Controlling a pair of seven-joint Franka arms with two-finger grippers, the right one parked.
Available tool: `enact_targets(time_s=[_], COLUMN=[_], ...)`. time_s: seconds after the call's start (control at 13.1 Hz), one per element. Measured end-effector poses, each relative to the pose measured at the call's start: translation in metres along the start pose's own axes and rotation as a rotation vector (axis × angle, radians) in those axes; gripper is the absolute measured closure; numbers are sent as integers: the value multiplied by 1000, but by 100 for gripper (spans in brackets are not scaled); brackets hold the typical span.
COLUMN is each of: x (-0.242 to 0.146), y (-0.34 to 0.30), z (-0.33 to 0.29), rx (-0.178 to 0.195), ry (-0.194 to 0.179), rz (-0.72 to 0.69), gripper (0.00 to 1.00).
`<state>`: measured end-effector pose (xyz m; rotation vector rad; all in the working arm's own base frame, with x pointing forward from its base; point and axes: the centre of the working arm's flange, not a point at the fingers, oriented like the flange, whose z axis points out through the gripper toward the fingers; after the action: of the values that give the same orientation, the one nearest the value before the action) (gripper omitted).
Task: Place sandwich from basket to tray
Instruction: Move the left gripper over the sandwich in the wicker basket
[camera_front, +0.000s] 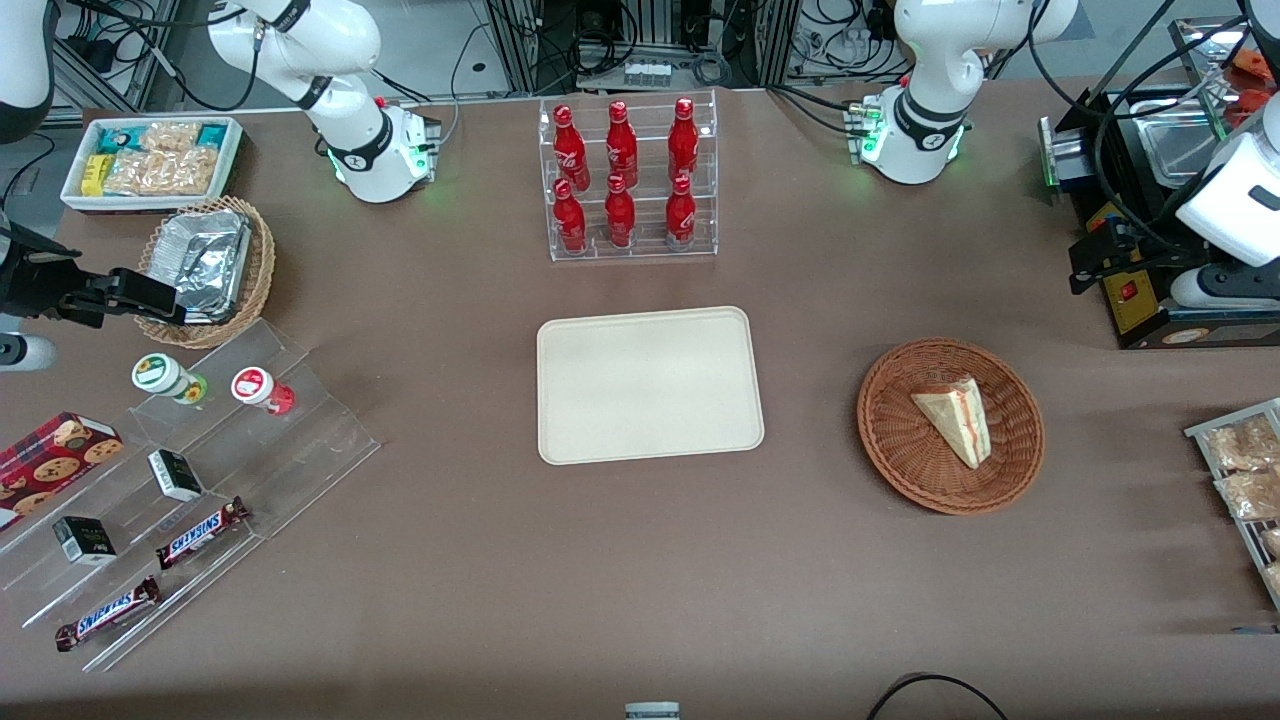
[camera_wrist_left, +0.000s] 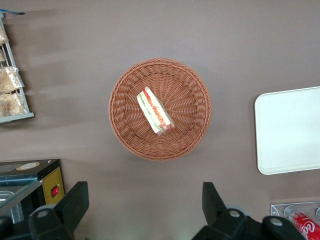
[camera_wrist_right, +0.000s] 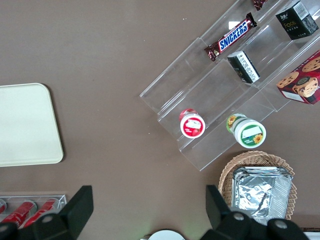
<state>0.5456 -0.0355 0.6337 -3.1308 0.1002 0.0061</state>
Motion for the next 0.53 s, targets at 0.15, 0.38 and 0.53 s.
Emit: enact_targets(time_s=[0.15,0.38,0.53], x=[-1,-1,5], y=[0,0,-1], z=[0,3,19], rx=[-1,-1,-1], ry=[-4,-12,-29], rz=[-2,-12,-18], gripper=[0,0,0])
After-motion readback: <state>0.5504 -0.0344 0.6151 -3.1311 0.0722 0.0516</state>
